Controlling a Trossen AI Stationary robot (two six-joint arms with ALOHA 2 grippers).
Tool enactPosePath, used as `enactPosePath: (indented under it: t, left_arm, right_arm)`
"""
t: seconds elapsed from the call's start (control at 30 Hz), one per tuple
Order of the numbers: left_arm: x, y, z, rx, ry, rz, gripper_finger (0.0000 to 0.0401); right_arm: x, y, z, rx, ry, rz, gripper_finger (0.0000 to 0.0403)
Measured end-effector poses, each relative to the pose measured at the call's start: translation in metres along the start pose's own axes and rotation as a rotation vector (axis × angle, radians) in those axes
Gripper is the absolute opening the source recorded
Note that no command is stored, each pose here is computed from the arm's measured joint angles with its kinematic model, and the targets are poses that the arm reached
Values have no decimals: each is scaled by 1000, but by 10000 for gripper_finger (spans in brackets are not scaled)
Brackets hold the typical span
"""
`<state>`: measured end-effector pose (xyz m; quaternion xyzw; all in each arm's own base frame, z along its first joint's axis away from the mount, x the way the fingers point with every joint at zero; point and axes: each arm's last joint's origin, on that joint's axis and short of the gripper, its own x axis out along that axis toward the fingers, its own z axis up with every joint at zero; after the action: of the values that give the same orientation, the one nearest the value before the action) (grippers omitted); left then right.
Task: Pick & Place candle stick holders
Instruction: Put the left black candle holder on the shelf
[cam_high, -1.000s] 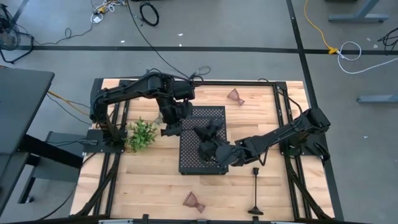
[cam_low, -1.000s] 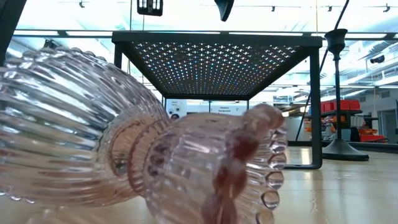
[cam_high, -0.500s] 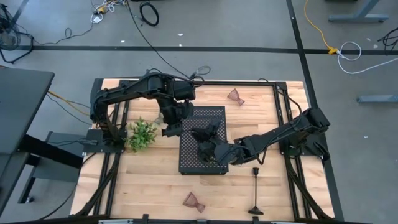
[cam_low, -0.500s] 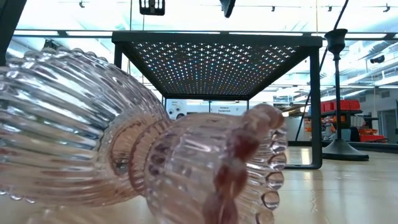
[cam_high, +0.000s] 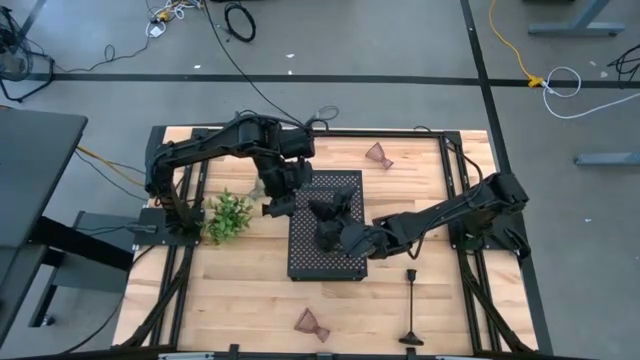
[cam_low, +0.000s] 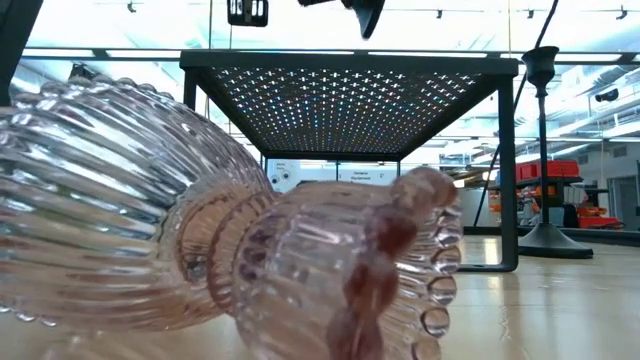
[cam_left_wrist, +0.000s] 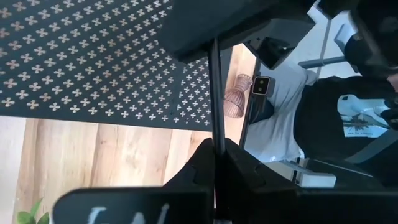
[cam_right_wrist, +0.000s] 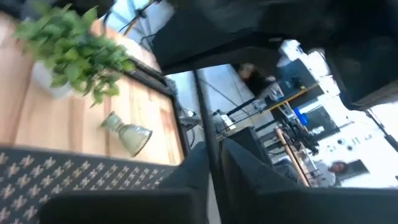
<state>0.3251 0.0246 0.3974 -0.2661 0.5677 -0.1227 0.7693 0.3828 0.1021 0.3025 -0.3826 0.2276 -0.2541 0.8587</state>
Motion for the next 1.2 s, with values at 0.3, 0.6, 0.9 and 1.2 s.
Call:
enactPosePath:
  t: [0.3, 0.6, 0.9, 1.2]
  left_arm:
    - [-1, 0, 2, 56, -27, 14, 31]
    - [-9, -3, 5, 188, -81, 47, 47]
    - [-42, -22, 1, 287, -188, 1, 82]
    - [-84, -44, -28, 416, -310, 34, 107]
  right_arm:
    - [0, 2, -3, 6, 27, -3, 6]
    - [-2, -1, -5, 51, 51, -3, 4]
    - [-19, -13, -8, 116, 78, 10, 1]
    - [-37, -17, -25, 331, 128, 215, 1]
